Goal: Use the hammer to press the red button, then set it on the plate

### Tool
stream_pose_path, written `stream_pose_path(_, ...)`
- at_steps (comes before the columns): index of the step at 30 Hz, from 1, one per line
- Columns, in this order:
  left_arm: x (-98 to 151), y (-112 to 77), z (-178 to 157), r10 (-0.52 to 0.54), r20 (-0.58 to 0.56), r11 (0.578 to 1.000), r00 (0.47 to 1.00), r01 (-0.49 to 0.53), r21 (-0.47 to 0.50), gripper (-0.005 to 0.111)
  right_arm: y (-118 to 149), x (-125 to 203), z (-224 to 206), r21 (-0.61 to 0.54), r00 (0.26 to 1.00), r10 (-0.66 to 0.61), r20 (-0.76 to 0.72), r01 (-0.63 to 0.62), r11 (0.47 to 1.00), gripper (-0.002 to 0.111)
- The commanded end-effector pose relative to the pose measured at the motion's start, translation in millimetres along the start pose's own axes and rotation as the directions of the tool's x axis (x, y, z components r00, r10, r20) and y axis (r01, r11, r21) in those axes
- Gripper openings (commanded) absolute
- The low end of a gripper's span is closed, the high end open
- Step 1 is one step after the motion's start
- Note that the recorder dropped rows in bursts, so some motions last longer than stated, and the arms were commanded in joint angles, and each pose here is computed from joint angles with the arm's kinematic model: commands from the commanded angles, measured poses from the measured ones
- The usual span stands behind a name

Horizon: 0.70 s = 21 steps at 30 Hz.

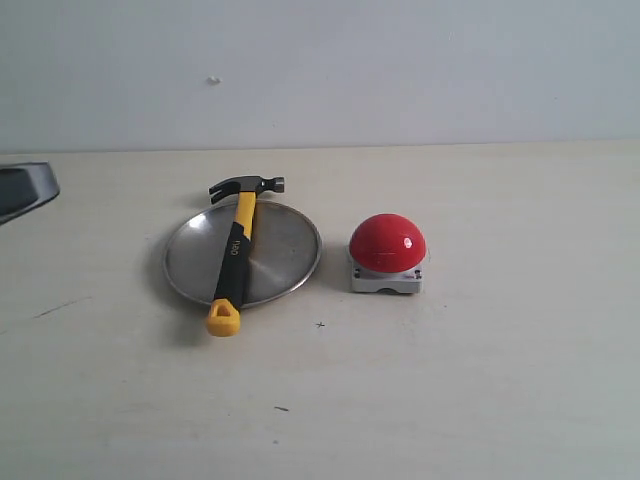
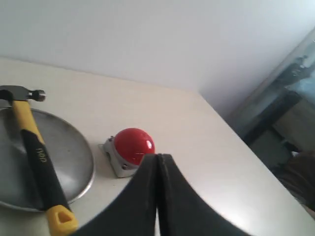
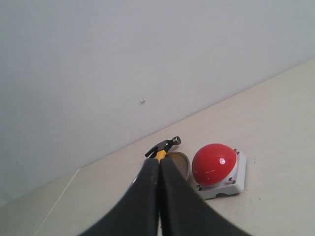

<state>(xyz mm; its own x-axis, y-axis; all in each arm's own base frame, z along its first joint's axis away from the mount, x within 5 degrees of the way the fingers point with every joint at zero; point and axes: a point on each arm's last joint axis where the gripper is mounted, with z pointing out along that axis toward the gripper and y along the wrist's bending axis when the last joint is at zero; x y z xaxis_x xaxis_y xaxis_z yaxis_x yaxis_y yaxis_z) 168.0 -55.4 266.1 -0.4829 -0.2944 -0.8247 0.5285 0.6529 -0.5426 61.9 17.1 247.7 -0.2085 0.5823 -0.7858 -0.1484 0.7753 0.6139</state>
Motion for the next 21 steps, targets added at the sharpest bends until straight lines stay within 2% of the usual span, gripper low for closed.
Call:
stream_pose_path(1, 26, -15.2, -33, 0.045, 0.107, 0.994, 0.993, -0.034, -0.106, 0.0, -1, 1, 0, 0.0, 1.0, -0.007, -0.001, 0.007, 1.0, 0.0)
stream_pose_path(2, 30, -19.5, -38, 0.055, 0.119, 0.994, 0.991, -0.043, -0.1, 0.0, -1, 1, 0, 0.0, 1.0, -0.007, -0.001, 0.007, 1.0, 0.0)
stream_pose_path(5, 38, -35.3, -52, 0.165, 0.155, 0.985, 0.974, -0.154, -0.078, 0.0, -1, 1, 0, 0.0, 1.0, -0.007, -0.001, 0.007, 1.0, 0.0)
stream_pose_path(9, 45, -55.8, -66, 0.303, 0.195, 0.952, 0.933, -0.305, -0.022, 0.0, -1, 1, 0, 0.0, 1.0, -0.007, -0.001, 0.007, 1.0, 0.0)
stream_pose_path(14, 49, -69.6, -75, 0.361, 0.241, 0.926, 0.901, -0.378, 0.023, 0.0, -1, 1, 0, 0.0, 1.0, -0.007, -0.001, 0.007, 1.0, 0.0)
stream_pose_path(21, 51, -73.8, -78, 0.386, 0.258, 0.913, 0.886, -0.407, 0.03, 0.0, -1, 1, 0, 0.0, 1.0, -0.007, -0.001, 0.007, 1.0, 0.0)
